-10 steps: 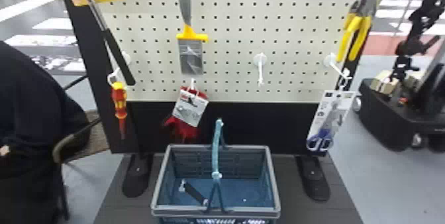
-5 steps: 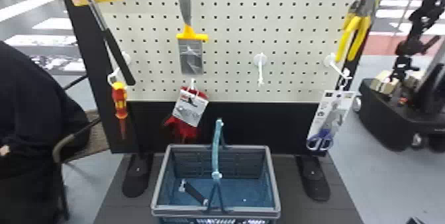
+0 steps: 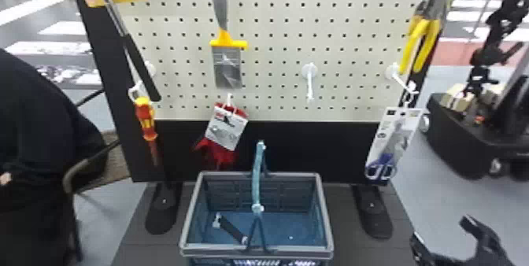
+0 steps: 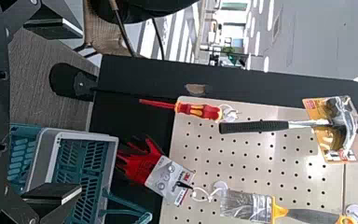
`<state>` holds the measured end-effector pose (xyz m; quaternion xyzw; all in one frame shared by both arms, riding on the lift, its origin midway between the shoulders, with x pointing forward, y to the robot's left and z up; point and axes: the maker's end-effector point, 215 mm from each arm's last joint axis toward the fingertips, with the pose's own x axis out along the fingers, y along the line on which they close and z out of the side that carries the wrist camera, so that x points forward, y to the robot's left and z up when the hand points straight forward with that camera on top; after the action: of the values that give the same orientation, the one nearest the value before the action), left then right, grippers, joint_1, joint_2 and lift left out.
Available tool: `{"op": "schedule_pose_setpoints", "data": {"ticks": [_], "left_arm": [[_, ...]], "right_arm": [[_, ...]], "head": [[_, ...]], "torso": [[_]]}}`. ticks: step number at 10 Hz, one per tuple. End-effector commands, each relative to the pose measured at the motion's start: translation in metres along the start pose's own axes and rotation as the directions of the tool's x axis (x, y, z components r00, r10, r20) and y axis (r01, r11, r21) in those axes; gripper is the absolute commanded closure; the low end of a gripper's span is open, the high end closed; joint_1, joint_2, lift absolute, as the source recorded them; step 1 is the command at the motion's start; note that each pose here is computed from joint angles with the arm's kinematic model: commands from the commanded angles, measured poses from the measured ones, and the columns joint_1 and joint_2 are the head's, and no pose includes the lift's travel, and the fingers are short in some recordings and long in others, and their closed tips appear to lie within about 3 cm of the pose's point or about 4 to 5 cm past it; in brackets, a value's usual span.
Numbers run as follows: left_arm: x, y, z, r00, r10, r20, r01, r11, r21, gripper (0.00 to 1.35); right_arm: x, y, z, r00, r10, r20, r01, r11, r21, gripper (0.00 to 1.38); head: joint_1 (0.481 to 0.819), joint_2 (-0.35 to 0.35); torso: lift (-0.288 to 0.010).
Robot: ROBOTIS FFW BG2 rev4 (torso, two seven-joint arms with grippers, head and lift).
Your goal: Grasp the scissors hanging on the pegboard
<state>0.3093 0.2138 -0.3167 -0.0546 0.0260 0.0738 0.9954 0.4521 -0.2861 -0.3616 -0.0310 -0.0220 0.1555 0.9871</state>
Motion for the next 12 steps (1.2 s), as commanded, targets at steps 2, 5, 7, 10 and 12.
{"op": "schedule_pose_setpoints", "data": {"ticks": [2, 5, 7, 10, 12], "left_arm": [[0.0, -0.001, 0.0, 1.0, -0.001, 0.001, 0.001, 1.0, -0.001, 0.14], [0.002, -0.001, 0.001, 1.0, 0.0, 0.005, 0.0, 1.0, -0.002, 0.14], [0.003, -0.002, 0.001, 1.0, -0.001, 0.006, 0.001, 1.0, -0.005, 0.14], [0.006, -0.005, 0.0, 1.0, -0.006, 0.01, 0.007, 1.0, -0.01, 0.14], [0.01, -0.009, -0.003, 1.0, -0.017, 0.012, 0.017, 1.0, -0.012, 0.14]], "right_arm": [[0.035, -0.019, 0.003, 1.0, 0.025, -0.004, -0.025, 0.999, -0.027, 0.13], [0.066, -0.035, -0.006, 0.996, 0.079, -0.046, -0.081, 0.996, -0.034, 0.13], [0.093, -0.047, -0.011, 0.992, 0.109, -0.066, -0.111, 0.993, -0.035, 0.13], [0.121, -0.068, -0.018, 0.991, 0.109, -0.082, -0.11, 0.994, -0.007, 0.13], [0.143, -0.081, -0.006, 0.987, 0.133, -0.086, -0.135, 0.991, -0.009, 0.13]], "head": [[0.549, 0.0], [0.549, 0.0], [0.549, 0.0], [0.549, 0.0], [0.549, 0.0]], "torso": [[-0.1], [-0.1], [-0.1], [-0.1], [-0.1]]}}
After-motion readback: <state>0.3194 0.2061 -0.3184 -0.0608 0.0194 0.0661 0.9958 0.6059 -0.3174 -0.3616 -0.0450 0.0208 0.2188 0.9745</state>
